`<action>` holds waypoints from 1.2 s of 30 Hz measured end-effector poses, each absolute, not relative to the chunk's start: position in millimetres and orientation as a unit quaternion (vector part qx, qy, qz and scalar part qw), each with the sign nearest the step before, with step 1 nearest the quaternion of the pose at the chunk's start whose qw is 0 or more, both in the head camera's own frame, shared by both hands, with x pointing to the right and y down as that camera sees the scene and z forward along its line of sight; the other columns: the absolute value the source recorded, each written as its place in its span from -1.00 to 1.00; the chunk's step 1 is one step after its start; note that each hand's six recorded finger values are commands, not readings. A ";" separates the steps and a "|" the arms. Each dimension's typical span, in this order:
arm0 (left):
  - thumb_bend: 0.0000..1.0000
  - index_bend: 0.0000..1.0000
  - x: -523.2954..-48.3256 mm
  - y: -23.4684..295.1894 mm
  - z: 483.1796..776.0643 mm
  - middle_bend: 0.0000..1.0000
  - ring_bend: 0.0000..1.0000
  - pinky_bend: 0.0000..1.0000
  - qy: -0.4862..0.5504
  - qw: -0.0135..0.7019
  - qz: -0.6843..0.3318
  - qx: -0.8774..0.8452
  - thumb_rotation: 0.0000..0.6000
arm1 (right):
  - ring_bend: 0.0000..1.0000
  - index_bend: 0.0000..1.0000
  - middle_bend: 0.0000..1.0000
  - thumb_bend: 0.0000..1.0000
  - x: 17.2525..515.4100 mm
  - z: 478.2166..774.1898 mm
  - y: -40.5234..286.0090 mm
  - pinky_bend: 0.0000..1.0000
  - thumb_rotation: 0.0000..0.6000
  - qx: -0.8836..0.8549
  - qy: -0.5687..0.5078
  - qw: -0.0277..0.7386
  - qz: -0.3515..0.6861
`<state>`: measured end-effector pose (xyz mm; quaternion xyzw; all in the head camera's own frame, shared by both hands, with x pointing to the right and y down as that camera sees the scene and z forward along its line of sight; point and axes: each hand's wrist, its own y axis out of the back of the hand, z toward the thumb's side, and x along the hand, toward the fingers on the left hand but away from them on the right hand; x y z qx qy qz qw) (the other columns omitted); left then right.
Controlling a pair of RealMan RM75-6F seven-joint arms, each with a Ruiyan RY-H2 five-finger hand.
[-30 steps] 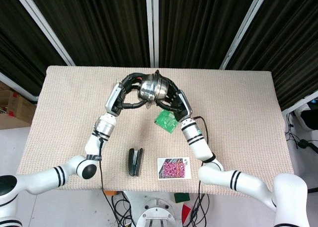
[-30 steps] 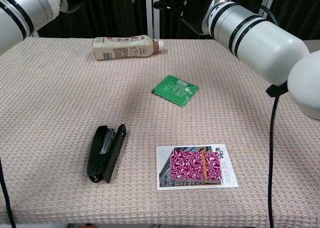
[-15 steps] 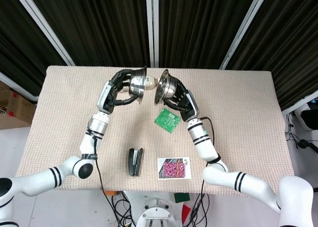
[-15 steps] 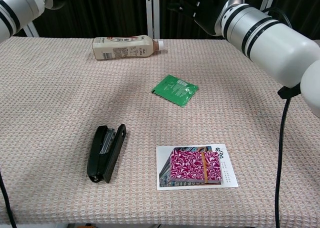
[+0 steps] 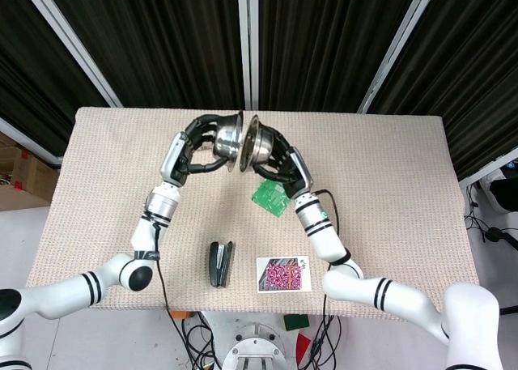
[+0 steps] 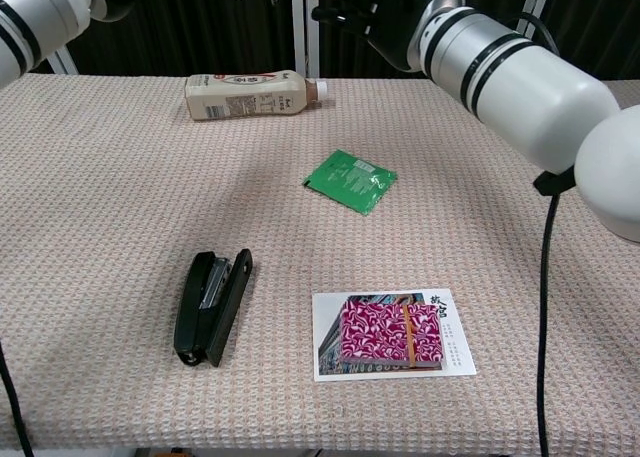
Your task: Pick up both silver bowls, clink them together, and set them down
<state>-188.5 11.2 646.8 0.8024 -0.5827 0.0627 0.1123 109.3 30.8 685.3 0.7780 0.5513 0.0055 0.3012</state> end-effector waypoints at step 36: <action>-0.60 -0.40 -357.4 59.0 694.1 -0.08 -0.20 -0.02 -0.372 -0.252 0.576 0.683 1.00 | -0.36 -0.23 -0.36 -0.63 348.0 696.8 91.6 -0.05 1.00 0.698 0.439 -0.130 -0.551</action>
